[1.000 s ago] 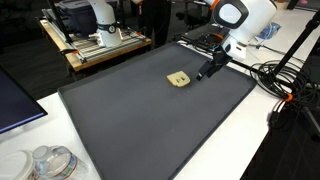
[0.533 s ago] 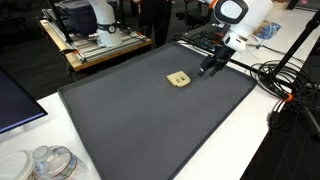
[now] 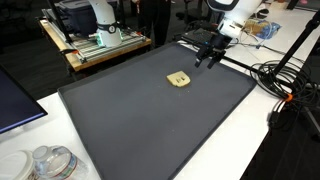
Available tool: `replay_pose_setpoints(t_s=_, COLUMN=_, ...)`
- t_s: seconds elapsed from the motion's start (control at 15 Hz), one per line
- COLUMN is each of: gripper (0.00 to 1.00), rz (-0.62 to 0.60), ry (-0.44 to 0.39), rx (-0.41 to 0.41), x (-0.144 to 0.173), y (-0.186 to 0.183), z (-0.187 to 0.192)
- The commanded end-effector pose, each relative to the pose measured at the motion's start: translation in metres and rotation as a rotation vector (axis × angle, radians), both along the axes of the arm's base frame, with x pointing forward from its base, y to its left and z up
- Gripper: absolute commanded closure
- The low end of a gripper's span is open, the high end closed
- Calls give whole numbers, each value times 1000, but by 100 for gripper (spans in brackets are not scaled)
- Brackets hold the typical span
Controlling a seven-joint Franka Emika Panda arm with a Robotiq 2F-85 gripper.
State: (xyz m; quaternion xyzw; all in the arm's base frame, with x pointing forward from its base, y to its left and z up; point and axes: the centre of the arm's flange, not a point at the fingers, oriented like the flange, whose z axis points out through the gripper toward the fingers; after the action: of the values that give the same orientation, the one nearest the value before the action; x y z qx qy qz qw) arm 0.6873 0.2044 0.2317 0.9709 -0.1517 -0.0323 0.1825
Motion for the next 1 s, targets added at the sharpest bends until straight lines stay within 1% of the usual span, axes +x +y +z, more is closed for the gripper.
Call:
replay_pose_setpoints(t_s=0.0, gripper=0, rz=35, ry=-27, rx=30, x=-74, y=-22, z=24)
replay_pose_setpoints(t_s=0.33, gripper=0, rz=83, ry=-68, rx=74, x=-106, y=-33, z=37)
replay_pose_setpoints(t_s=0.47, gripper=0, rz=101, ry=-84, rx=89, x=-121, y=-44, z=38)
replay_pose_setpoints(t_s=0.8, gripper=0, rz=108, ry=-144, rx=166, x=-154, y=-79, z=39)
replay_pose_setpoints(t_s=0.93, gripper=0, rz=140, ry=-158, rx=202, x=-168, y=-93, z=38)
